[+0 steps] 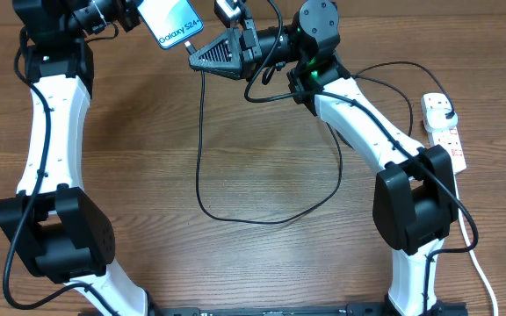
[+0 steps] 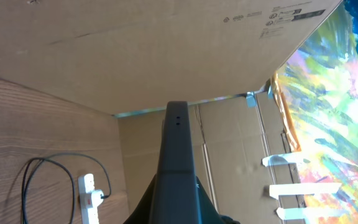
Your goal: Plug charger to phone and switch on socket
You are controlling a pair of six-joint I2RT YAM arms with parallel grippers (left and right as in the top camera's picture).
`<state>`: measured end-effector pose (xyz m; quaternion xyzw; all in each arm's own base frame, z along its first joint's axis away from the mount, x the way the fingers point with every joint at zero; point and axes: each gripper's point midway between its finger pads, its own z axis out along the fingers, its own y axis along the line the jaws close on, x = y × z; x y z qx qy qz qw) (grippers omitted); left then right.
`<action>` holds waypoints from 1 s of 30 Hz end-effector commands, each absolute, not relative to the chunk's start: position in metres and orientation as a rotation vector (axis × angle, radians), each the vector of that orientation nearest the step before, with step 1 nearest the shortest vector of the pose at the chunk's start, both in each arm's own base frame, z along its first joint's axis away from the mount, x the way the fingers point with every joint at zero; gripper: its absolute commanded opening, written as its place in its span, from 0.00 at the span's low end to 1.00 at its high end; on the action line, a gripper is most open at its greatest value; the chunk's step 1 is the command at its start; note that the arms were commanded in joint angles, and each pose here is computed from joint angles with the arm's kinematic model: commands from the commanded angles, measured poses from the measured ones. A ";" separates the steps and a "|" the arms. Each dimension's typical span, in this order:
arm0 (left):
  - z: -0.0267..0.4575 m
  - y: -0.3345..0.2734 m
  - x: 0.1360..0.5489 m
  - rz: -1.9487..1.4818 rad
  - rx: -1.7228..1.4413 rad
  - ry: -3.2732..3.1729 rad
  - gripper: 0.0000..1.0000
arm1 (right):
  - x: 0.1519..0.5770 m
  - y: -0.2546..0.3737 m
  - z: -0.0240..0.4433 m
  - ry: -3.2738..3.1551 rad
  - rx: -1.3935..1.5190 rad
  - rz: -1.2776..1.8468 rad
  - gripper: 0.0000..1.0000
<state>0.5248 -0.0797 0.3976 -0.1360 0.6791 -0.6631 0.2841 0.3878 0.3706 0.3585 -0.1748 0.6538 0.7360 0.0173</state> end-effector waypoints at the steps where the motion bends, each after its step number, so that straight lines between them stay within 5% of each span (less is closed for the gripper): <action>1: 0.419 -0.082 0.515 -1.776 -0.307 1.796 0.04 | 0.385 0.368 0.380 1.973 -0.555 2.273 0.04; 30: 0.418 -0.093 0.512 -1.782 -0.265 1.807 0.04 | 0.386 0.375 0.383 1.956 -0.506 2.285 0.04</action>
